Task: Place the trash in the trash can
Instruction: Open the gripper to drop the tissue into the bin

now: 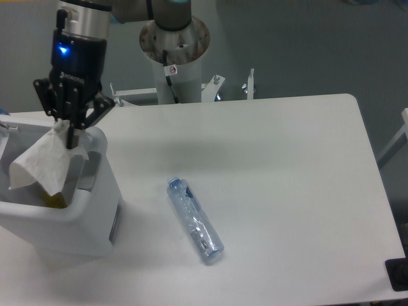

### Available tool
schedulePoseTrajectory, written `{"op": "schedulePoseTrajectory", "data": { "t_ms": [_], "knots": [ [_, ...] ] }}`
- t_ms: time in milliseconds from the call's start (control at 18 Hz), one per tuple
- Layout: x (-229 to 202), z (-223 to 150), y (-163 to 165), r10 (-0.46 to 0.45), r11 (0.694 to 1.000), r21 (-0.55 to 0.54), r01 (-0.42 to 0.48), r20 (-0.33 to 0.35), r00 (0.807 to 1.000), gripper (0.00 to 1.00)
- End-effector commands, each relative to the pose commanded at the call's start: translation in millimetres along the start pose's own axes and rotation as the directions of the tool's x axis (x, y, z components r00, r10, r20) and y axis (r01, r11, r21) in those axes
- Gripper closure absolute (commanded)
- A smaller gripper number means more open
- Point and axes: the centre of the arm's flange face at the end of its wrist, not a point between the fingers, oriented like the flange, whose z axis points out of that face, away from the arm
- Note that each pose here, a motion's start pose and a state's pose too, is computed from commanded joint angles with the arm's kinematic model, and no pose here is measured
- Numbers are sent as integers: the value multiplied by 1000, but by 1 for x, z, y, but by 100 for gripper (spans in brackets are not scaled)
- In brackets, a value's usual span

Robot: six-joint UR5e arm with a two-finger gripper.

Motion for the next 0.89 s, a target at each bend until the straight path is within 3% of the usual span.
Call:
{"op": "schedulePoseTrajectory", "data": {
  "t_ms": [222,389,722,778,833,889],
  "knots": [
    [6,-1,-3,11,1000,3,-11,-4,1000,51],
    [5,-3,-4,11,1000,6,-11,1,1000,39],
    [-10,1,-3,-4,1000,6,3,21,1000,28],
    [-29,-2,1,-32,999,6,32,45,998,24],
    [-51,-6,6,-61,998,7,61,71,996,6],
    [-70,-11,11,-86,996,10,86,96,992,2]
  ]
}}
